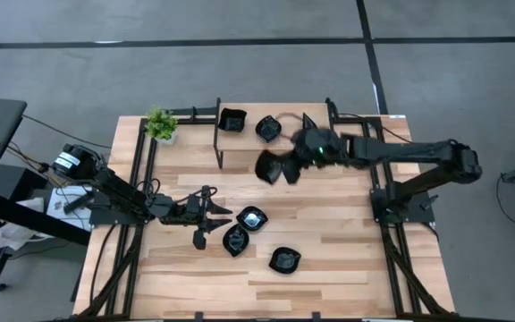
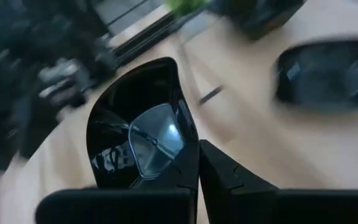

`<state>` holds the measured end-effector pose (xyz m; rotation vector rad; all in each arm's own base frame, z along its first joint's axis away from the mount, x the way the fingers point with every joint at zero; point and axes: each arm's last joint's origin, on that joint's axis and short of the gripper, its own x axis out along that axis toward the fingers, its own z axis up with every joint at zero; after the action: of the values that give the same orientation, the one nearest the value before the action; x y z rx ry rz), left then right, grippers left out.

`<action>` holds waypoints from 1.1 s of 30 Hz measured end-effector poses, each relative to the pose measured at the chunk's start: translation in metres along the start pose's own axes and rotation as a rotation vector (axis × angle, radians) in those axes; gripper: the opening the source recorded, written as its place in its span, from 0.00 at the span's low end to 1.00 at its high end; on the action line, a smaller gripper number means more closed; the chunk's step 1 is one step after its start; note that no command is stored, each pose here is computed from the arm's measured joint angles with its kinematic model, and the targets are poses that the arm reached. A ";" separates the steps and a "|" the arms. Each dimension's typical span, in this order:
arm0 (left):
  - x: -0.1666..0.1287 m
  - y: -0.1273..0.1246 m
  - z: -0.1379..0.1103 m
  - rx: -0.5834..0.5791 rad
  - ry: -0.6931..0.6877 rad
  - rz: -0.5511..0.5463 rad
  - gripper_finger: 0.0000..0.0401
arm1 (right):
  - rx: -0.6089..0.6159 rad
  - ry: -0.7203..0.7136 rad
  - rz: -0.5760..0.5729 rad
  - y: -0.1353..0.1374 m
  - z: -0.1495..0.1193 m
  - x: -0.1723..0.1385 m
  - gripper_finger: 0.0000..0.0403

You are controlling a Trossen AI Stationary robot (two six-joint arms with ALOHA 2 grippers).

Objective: Pick & Place Mini shaped plates
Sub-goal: Stack the black leaf shaped plate on top of the black leaf shaped plate on the shelf

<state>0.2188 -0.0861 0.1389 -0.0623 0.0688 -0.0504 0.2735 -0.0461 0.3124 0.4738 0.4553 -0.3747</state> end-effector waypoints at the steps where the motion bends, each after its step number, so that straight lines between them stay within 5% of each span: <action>1: 0.000 0.000 0.000 0.000 0.000 0.000 0.29 | 0.000 -0.007 -0.022 -0.003 0.010 0.002 0.00; 7: 0.000 0.000 0.000 0.003 0.000 0.000 0.29 | 0.056 -0.046 -0.115 -0.030 0.068 0.022 0.00; 13: 0.000 0.000 0.000 0.003 0.000 0.000 0.29 | 0.126 0.026 -0.191 -0.069 0.100 0.049 0.00; 23: 0.000 0.000 0.000 0.000 0.000 0.000 0.29 | 0.221 0.163 -0.292 -0.115 0.106 0.072 0.00; 33: 0.000 0.000 0.000 -0.004 0.000 0.000 0.29 | 0.241 0.232 -0.320 -0.119 0.100 0.069 0.00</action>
<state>0.2188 -0.0861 0.1388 -0.0660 0.0693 -0.0506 0.3108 -0.2119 0.3160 0.6850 0.7194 -0.6918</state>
